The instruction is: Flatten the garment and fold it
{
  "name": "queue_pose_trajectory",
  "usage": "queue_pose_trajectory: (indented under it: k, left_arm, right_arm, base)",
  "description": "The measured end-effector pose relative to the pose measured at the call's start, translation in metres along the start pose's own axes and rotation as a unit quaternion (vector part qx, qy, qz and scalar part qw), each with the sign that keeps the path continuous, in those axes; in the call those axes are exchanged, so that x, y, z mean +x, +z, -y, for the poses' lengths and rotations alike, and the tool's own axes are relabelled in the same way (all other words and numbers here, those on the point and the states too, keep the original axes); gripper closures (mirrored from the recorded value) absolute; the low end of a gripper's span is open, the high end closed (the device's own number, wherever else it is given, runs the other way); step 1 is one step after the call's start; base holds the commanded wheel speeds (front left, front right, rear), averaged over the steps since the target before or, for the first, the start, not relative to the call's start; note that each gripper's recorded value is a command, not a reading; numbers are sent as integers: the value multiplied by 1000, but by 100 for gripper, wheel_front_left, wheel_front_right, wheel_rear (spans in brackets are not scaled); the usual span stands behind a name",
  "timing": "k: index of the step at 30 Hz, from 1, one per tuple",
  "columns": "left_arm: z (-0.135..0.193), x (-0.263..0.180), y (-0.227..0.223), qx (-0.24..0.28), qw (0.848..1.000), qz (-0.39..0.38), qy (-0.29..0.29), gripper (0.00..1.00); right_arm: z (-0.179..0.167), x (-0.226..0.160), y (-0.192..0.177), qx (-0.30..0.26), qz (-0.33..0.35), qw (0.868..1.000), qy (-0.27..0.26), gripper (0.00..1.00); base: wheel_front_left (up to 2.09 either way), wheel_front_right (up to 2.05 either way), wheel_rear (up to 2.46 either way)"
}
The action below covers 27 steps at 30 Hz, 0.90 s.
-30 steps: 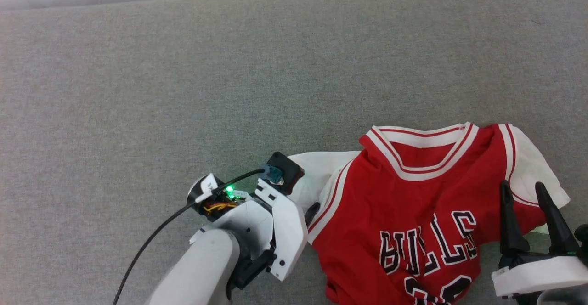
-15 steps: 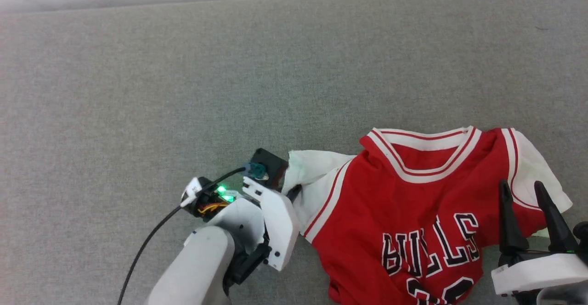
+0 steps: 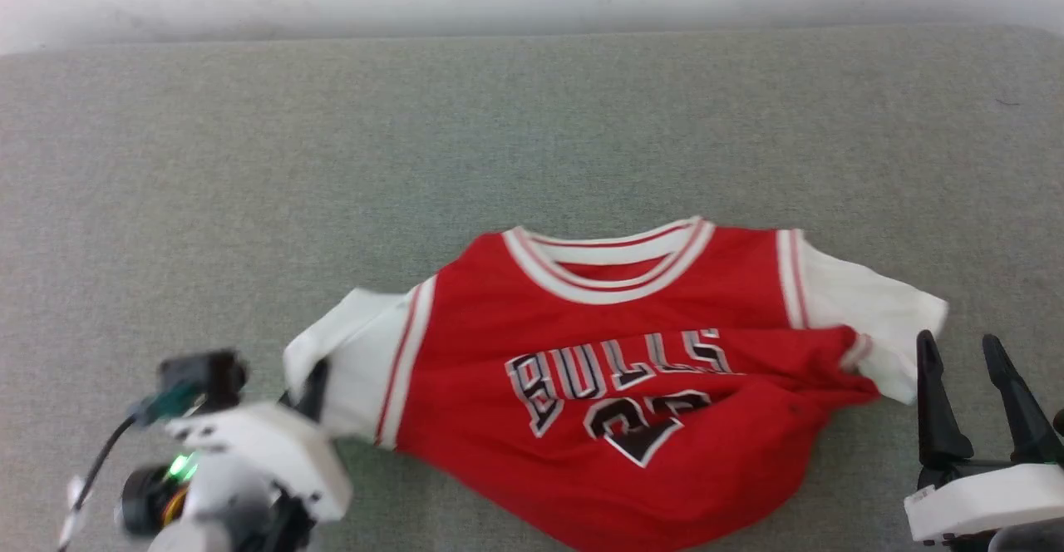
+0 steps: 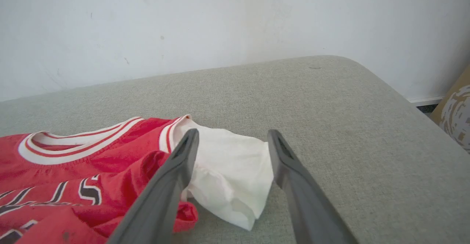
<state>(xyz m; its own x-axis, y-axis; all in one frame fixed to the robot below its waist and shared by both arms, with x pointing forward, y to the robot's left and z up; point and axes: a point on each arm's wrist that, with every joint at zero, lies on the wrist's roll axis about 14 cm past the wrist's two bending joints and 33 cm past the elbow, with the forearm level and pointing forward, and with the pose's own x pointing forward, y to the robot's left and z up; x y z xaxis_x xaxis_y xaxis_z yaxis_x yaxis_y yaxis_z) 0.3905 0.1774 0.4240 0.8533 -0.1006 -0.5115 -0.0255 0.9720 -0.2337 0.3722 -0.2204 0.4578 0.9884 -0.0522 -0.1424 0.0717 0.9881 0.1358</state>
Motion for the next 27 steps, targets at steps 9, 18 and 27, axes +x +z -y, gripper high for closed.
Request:
queue_pose_trajectory:
  k: [9, 18, 27]
  left_arm:
    - [-39, -47, -17, -58, 996, 12, 60, 100]
    - [-16, -44, 15, -51, 996, 75, 26, 100]
    - [-1, -21, 34, -26, 995, 92, -2, 100]
  right_arm:
    - [-8, 5, -7, -6, -21, 1000, 14, 0]
    - [-34, 38, 12, -14, -44, 998, 47, 0]
    - [-29, 69, -15, -52, -224, 973, 27, 0]
  base:
    - [0, 0, 0]
    - [0, 0, 0]
    - [0, 0, 0]
